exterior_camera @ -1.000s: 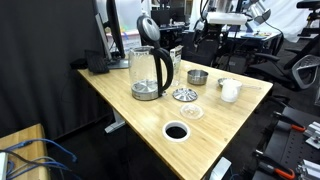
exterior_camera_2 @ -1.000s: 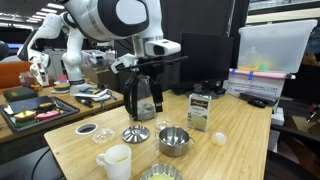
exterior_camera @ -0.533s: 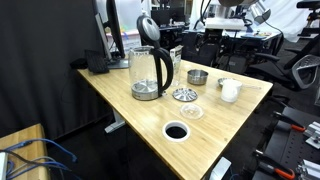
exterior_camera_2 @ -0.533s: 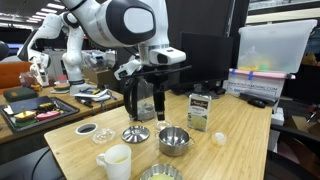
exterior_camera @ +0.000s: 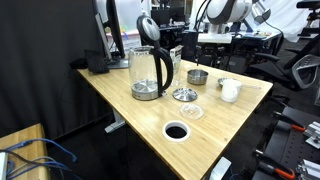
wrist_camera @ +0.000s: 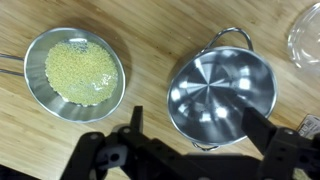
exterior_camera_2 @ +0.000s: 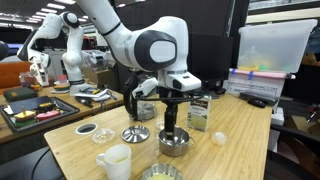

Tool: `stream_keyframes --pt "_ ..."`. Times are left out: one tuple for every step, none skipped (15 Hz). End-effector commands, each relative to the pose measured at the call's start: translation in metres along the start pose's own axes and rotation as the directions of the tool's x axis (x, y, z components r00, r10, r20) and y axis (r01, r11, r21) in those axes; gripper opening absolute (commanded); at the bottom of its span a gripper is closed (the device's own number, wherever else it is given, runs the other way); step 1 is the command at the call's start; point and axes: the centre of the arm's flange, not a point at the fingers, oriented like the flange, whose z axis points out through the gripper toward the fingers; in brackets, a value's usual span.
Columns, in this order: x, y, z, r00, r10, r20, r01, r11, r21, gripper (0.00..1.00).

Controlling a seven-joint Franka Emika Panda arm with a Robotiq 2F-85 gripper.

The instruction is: Move the silver pot to the back left corner of the desk

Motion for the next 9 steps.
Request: stream_keyframes --pt "0.01 -0.011 0.014 0.998 0.064 0.024 -0.064 0.998 -0.006 1.0" --pt "0.009 -0.012 0.019 0.997 0.074 0.035 -0.073 0.997 -0.006 0.89" --pt "0.008 -0.013 0.022 0.996 0.082 0.046 -0.082 0.997 -0.006 0.85" --pt "0.006 -0.014 0.026 0.995 0.088 0.049 -0.088 0.996 -0.009 0.83" --pt "0.006 -0.015 0.029 0.994 0.094 0.054 -0.093 0.996 -0.011 0.81" --pt "0.006 -0.015 0.033 0.993 0.1 0.059 -0.099 0.995 -0.017 0.88" --pt "0.006 -0.014 0.036 0.992 0.106 0.061 -0.105 0.994 -0.023 0.92" --pt "0.005 -0.012 0.038 0.992 0.111 0.063 -0.109 0.994 -0.028 0.94" --pt "0.006 -0.01 0.041 0.991 0.117 0.066 -0.115 0.993 -0.034 0.94"
